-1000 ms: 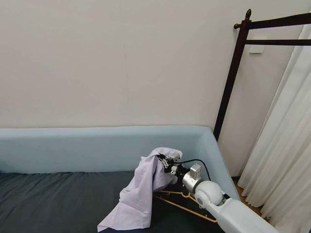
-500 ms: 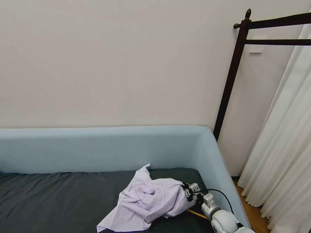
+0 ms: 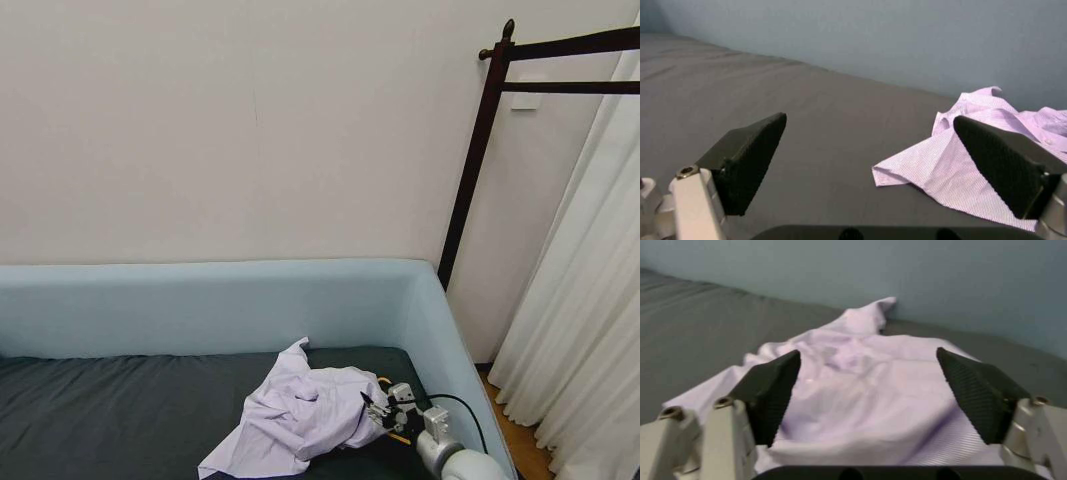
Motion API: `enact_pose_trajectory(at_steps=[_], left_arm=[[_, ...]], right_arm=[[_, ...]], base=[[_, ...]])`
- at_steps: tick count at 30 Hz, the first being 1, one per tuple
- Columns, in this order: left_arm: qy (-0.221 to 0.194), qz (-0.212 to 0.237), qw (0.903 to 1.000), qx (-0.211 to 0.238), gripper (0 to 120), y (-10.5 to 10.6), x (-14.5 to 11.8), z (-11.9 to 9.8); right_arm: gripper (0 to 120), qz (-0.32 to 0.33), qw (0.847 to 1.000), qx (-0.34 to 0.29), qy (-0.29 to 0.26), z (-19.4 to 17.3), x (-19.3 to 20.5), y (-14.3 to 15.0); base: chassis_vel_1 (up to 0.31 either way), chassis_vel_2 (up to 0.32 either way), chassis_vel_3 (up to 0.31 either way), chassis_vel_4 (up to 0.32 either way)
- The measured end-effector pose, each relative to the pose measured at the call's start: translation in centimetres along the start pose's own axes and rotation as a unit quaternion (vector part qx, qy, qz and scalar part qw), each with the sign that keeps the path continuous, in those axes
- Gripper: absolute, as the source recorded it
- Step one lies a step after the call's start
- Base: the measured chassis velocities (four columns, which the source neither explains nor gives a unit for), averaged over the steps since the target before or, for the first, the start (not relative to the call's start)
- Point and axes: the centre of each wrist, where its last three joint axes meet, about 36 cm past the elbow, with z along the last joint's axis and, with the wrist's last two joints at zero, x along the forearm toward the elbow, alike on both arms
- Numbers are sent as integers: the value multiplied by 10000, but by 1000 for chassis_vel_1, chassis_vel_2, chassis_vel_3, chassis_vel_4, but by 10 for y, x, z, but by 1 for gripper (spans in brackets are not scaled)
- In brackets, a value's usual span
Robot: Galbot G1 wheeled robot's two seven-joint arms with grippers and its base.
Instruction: Pick up the clothes from the sofa and hang them on the clothes hanger.
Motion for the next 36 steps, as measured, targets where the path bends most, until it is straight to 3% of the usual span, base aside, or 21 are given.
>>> enact_pose_trajectory(at_steps=[4,12,19,31,35,36], left_arm=[[-21,6,10000,-32,99,0,0,-2],[-3,-58,10000,0,99,-1,1,1],[-10,-75,10000,38,99,-2,0,2],[-29,-88,9999,62,99,0,-4,3],[-31,-101,9999,67,99,1,-5,2],[-31,-101,9999,67,99,1,-5,2]], right_arm=[[99,-122,9991,106,382,13,-45,29],[100,456,9948,111,903,22,-102,55],[100,819,9906,115,1092,19,-121,63],[62,941,9863,285,1321,25,-129,56],[40,955,9857,320,1350,26,-132,51],[40,955,9857,320,1350,26,-132,51]], base=[[0,0,0,0],[0,0,0,0],[0,0,0,0],[0,0,0,0],[0,0,0,0],[0,0,0,0]])
